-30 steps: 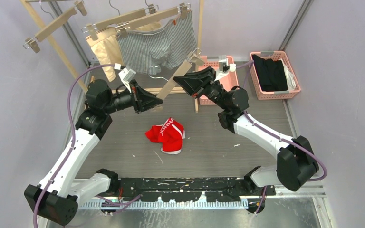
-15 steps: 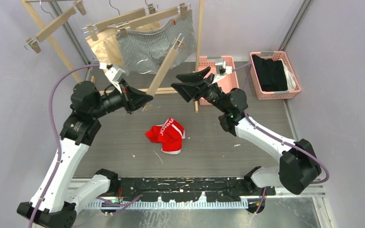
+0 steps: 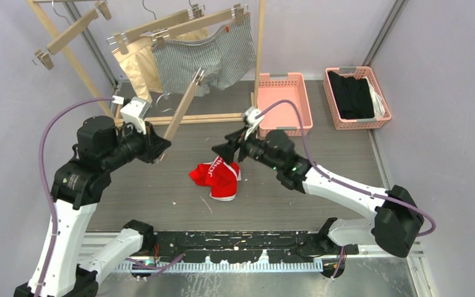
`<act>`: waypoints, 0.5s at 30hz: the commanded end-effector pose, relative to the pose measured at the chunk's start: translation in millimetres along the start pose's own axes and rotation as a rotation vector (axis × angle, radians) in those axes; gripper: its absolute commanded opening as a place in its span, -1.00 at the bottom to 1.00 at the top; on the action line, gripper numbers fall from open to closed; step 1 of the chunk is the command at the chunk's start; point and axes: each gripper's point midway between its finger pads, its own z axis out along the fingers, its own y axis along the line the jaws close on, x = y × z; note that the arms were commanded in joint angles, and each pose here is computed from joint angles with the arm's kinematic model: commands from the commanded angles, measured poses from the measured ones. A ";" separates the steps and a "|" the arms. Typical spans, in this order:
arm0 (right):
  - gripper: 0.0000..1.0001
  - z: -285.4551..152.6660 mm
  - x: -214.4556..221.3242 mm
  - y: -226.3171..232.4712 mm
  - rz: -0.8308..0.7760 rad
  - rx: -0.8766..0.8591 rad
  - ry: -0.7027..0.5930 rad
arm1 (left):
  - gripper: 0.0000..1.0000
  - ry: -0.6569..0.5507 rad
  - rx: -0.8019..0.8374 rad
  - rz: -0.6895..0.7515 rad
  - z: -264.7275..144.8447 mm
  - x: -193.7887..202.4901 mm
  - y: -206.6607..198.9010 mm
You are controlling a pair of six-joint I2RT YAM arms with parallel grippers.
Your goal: Remove the underwear clipped to the hanger
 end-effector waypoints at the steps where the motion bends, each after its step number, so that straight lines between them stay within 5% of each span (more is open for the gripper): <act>1: 0.45 -19.0 93.6 -45.3 -0.130 0.302 0.295 | -0.99 0.098 -0.181 0.020 -46.2 24.6 21.4; 15: 0.70 -21.1 226.7 -45.2 -0.115 0.381 0.574 | -0.99 0.255 -0.403 -0.018 -101.2 76.7 46.8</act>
